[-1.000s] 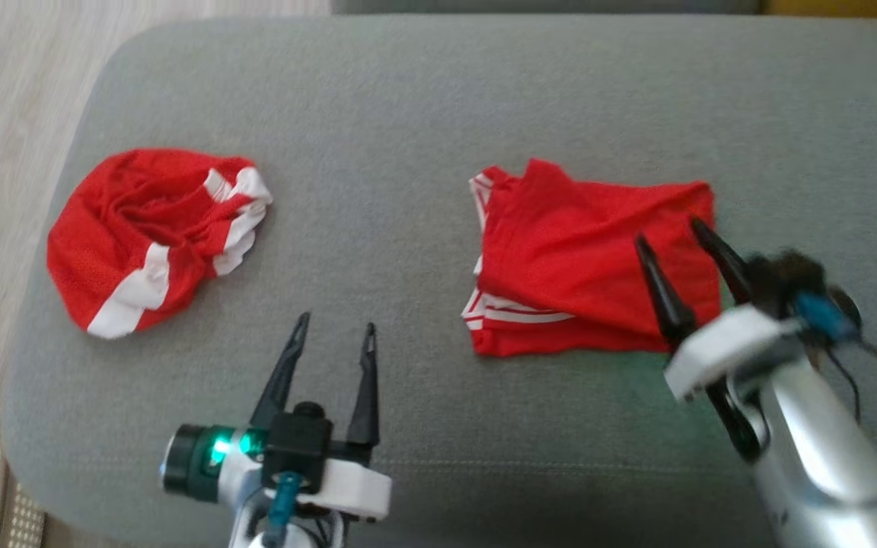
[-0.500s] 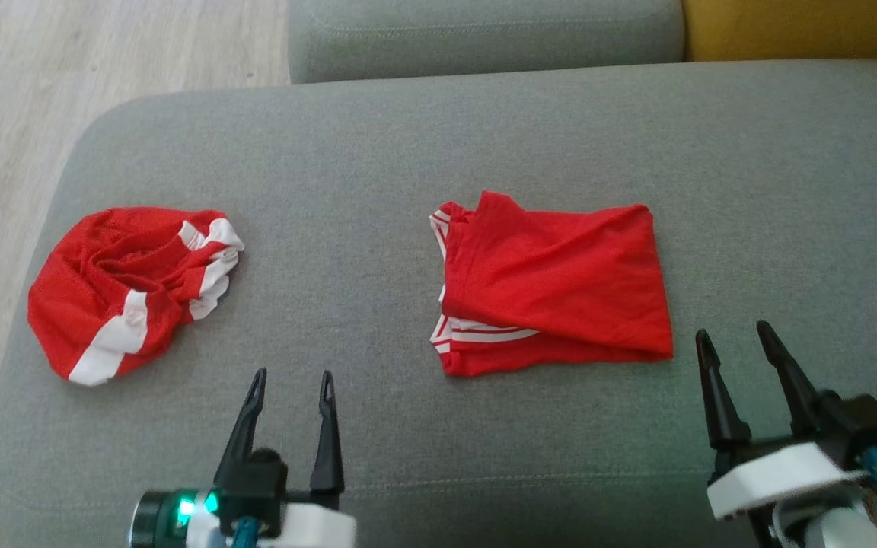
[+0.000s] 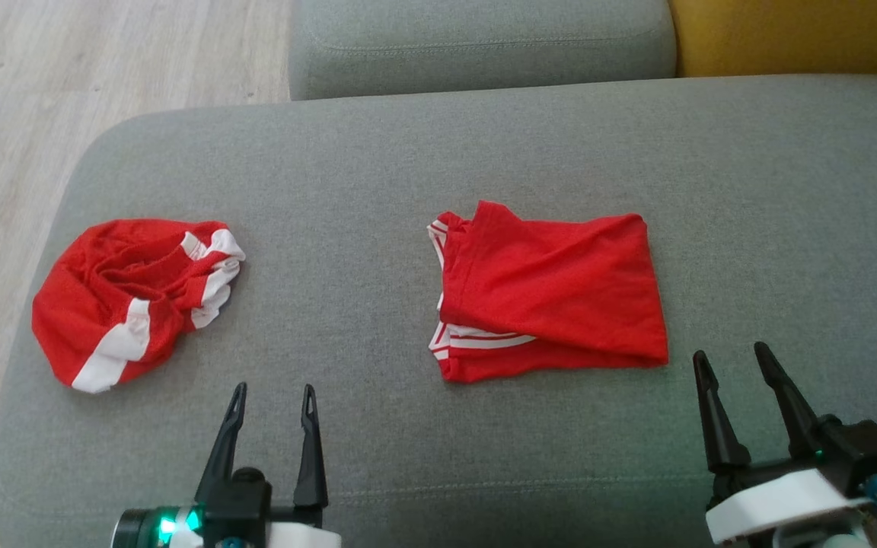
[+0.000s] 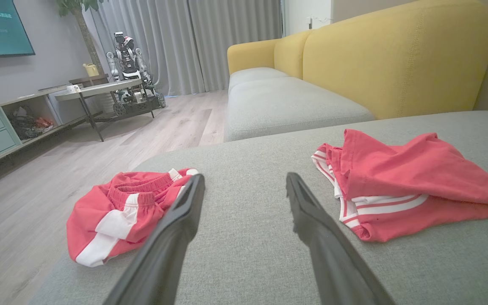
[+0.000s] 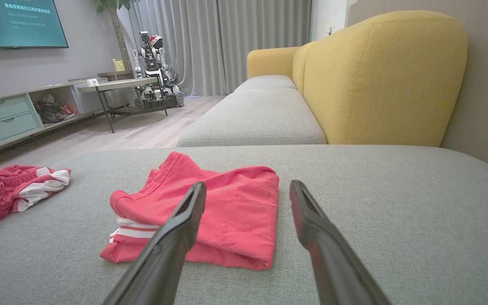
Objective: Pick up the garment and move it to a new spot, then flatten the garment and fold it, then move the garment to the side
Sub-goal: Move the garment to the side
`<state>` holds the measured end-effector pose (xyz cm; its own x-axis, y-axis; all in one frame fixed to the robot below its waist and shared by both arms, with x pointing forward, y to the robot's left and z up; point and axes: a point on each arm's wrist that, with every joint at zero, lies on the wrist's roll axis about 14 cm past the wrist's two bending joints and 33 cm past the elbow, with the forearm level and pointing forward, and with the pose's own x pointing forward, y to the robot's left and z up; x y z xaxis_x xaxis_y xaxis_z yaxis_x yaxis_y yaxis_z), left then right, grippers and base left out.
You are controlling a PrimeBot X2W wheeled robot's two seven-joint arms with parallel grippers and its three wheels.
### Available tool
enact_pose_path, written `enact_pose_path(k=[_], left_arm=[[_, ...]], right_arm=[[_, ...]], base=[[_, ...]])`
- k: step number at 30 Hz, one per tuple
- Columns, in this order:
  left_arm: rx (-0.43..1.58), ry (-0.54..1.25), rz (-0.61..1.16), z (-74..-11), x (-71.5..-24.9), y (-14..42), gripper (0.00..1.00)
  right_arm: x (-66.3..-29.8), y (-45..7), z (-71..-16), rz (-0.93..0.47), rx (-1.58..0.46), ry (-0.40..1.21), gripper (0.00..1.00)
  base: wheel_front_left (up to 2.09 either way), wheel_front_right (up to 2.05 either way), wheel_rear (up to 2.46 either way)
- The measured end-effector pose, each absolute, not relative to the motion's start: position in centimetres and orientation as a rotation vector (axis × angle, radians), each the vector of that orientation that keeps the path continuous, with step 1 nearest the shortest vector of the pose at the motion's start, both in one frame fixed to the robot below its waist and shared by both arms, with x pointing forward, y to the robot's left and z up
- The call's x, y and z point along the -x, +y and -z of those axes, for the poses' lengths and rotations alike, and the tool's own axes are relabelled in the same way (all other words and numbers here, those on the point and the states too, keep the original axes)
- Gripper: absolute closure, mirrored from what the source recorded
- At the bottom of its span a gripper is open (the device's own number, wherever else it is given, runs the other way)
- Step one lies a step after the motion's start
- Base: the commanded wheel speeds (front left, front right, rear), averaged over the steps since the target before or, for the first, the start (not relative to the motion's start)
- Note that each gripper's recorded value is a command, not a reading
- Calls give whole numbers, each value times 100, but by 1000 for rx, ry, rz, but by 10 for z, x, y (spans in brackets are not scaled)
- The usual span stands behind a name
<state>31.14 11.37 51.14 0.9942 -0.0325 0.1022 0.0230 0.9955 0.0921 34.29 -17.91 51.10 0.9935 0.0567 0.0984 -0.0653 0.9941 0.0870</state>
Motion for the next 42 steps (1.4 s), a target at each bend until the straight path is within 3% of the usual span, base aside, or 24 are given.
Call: enact_pose_path(k=[26,30,33,42], left_arm=[[-118,-90,59,-505,-306,110,0],[-118,-63,55,-498,-307,112,0],[-124,-42,61,-491,-309,111,0],[-104,-35,108,-489,-334,92,0]], right_arm=[[-338,-178,-506,-62,-109,-80,0],[-343,-173,-483,-63,-165,-8,0],[-361,-174,-463,-44,-231,53,0],[-462,-171,-438,3,-319,203,0]], base=[[0,0,0],[0,0,0],[0,0,0],[0,0,0]])
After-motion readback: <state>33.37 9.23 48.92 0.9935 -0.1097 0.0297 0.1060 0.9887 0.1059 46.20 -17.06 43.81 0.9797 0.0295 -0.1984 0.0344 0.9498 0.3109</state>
